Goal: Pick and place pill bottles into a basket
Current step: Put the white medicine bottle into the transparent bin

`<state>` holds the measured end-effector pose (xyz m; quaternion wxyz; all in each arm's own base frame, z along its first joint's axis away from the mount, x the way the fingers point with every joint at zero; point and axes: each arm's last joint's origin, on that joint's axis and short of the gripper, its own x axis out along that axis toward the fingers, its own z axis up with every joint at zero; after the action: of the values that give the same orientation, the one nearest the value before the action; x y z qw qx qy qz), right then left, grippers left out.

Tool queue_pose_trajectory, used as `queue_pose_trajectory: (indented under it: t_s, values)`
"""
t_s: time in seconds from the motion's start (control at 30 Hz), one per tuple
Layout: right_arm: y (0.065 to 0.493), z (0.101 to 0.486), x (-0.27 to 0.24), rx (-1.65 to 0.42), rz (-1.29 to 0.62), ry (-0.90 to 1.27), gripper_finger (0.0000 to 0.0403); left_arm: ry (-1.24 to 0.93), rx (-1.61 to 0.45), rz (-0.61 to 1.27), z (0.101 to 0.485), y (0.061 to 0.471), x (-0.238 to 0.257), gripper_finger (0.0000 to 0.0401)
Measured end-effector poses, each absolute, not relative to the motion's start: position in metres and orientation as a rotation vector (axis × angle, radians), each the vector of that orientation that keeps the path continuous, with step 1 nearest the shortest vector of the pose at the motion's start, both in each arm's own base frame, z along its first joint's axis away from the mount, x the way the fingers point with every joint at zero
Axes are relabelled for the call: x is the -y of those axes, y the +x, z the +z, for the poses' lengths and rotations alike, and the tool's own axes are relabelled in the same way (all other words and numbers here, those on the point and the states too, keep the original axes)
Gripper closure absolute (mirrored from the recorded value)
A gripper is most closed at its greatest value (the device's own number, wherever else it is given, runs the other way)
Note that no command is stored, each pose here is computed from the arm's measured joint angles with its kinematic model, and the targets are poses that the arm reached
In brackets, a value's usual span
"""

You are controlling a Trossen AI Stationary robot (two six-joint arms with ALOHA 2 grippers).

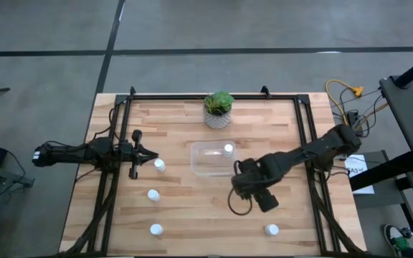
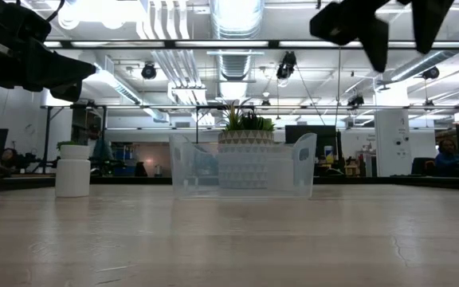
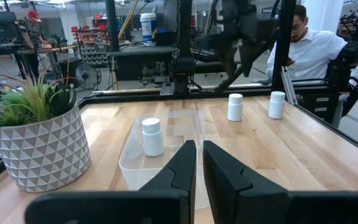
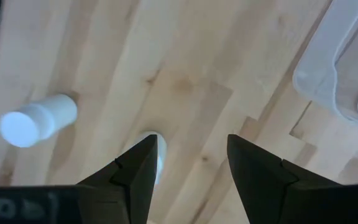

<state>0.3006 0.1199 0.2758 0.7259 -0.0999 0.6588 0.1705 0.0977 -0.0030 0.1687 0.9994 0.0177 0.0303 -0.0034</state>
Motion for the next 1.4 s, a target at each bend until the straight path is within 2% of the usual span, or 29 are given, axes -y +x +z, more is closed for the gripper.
queue_pose_trajectory:
  t_s: [0.2,0.6,1.4]
  values:
    - [0.281,0.281,-0.126,-1.388,0.337,-0.169,0.0218,0.035,-0.060,-0.007,0.169,0.098,0.003,0.0389]
    - [0.242,0.254,-0.133,-1.466,0.179,-0.126,0.0218,0.035,-0.060,-0.007,0.169,0.098,0.003,0.0389]
    - [0.228,0.211,-0.144,-1.472,0.173,-0.097,0.0218,0.035,-0.060,-0.007,0.169,0.098,0.003,0.0389]
